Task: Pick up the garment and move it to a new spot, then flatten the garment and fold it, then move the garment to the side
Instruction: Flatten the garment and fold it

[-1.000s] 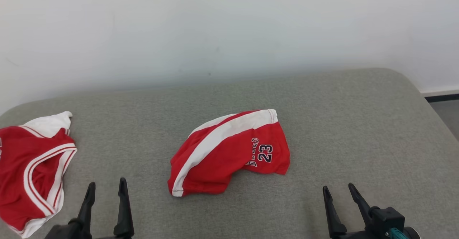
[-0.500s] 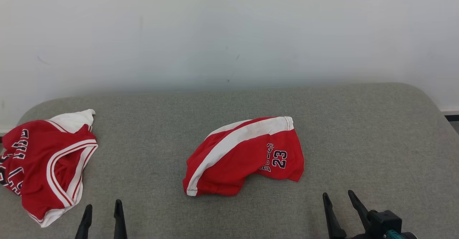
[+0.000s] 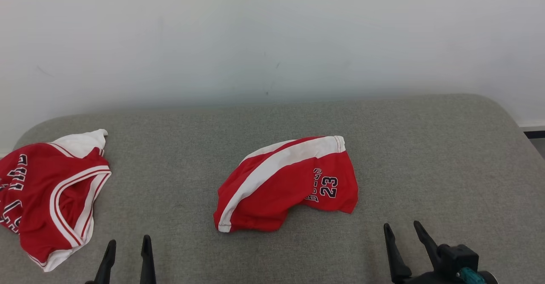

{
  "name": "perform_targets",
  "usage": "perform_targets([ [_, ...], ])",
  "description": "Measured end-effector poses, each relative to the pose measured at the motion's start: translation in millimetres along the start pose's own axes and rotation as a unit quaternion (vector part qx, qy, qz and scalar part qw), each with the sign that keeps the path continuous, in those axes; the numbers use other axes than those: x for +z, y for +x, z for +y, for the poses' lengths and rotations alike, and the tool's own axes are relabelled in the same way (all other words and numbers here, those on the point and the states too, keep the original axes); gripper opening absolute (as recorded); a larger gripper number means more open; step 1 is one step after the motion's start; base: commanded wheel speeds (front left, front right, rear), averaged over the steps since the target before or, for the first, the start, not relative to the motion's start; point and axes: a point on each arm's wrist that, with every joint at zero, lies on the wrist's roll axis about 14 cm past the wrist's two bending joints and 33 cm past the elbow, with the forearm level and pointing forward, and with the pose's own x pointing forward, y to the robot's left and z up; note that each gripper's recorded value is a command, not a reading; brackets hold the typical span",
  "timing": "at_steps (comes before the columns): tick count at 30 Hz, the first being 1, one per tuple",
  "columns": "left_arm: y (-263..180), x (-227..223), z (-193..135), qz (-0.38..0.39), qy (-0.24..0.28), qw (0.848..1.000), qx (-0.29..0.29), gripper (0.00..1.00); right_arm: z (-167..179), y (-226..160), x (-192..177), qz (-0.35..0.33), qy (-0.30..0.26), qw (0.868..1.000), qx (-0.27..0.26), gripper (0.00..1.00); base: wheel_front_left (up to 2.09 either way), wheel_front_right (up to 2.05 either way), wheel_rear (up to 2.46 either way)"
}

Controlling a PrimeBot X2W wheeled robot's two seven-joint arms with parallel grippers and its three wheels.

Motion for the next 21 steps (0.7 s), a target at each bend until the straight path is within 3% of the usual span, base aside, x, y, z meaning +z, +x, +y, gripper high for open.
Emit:
perform_targets([
  [8,10,-2,-9,0.002,-0.003,1.0,-0.015,1.0,11,43,26,0.018,0.016,0.999,0.022,1.0,0.0,0.0,0.0],
  [13,21,-1,-19,-0.002,-0.005,0.999,-0.034,1.0,4,85,39,0.077,0.0,0.997,0.029,1.0,0.0,0.0,0.0],
  [21,40,-7,-30,0.004,-0.006,0.998,-0.057,1.0,-10,147,26,0.165,0.07,0.984,0.011,1.0,0.0,0.0,0.0],
])
